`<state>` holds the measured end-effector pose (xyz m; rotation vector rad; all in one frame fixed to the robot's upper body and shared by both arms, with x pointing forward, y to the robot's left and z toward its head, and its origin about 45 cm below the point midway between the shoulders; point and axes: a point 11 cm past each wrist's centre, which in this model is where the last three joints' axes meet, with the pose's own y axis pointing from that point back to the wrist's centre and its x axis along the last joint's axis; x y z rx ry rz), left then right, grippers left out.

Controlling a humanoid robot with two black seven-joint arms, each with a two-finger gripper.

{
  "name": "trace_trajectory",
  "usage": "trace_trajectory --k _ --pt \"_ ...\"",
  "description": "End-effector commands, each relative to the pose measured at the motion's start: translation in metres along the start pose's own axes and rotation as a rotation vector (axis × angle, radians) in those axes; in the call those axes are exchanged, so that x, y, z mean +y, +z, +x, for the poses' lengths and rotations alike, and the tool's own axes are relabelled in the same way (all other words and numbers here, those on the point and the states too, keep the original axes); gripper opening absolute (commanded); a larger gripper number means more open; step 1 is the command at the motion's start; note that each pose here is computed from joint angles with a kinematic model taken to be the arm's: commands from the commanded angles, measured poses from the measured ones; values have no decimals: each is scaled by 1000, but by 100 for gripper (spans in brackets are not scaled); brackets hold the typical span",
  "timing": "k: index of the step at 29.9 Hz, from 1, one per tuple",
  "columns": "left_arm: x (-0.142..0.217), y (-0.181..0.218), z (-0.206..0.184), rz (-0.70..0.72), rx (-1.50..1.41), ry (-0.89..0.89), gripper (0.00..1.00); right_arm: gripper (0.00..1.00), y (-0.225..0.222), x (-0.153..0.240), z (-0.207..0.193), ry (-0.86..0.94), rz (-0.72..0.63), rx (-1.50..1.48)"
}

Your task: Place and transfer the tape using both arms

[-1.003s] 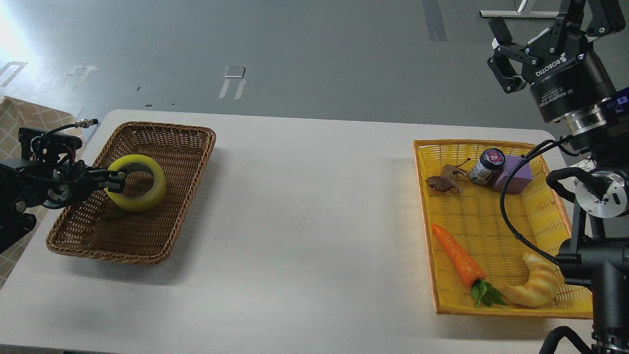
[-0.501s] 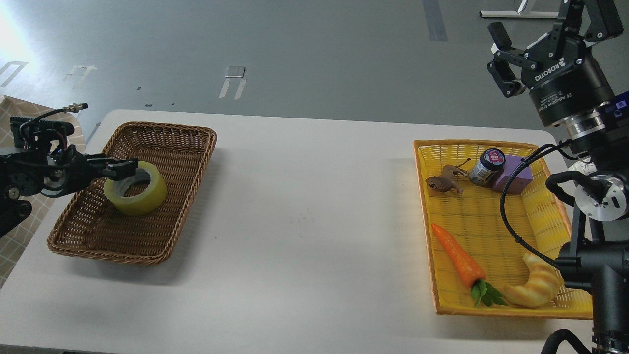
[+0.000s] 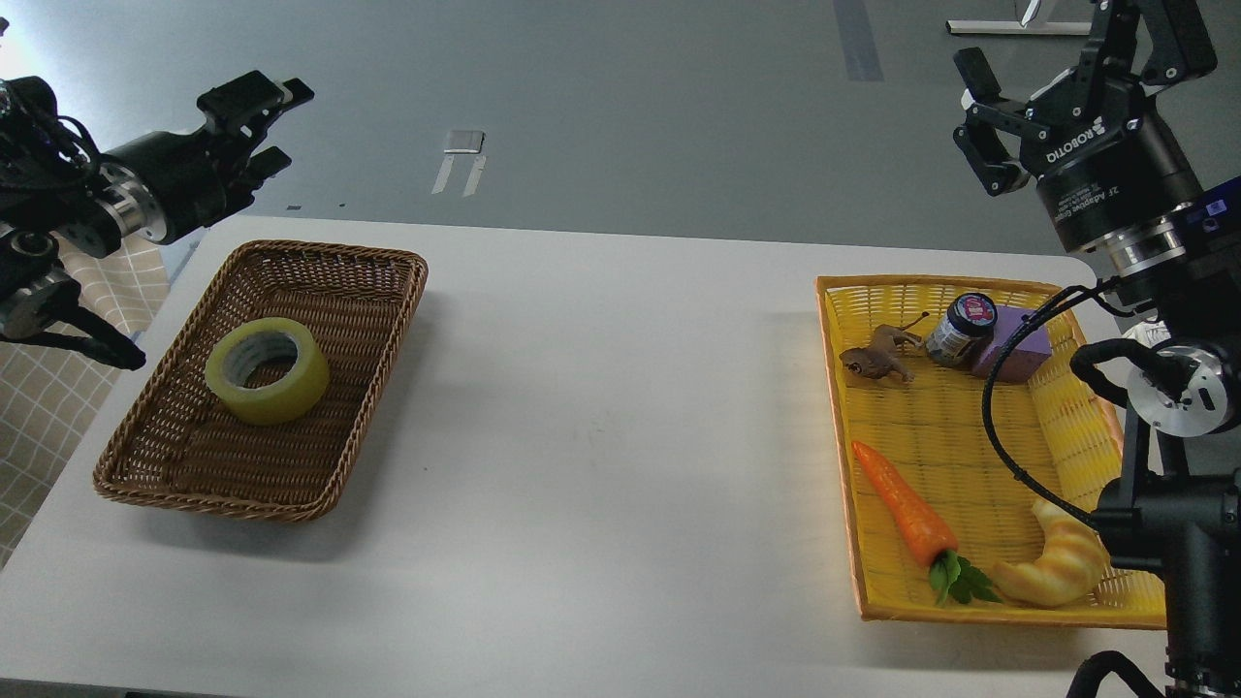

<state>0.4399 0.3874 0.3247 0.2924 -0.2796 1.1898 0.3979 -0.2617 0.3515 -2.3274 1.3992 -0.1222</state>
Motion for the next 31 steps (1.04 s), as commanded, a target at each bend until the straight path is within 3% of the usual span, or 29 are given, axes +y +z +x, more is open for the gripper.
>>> trace_trajectory --k 1,5,10,19,31 --pt "-17 32 -15 -203 155 27 98 100 2 0 0 -1 -8 5" --pt "-25 54 -48 -414 288 8 98 100 10 -4 -9 -30 -40 24" --pt "-29 60 -88 -499 436 -39 98 100 14 -8 -10 -34 -73 86" --pt "-37 66 -148 -558 620 -152 98 100 9 -17 -19 -65 -62 94" --pt "-52 72 -172 -517 719 -149 98 100 13 -21 -31 -105 -68 92"
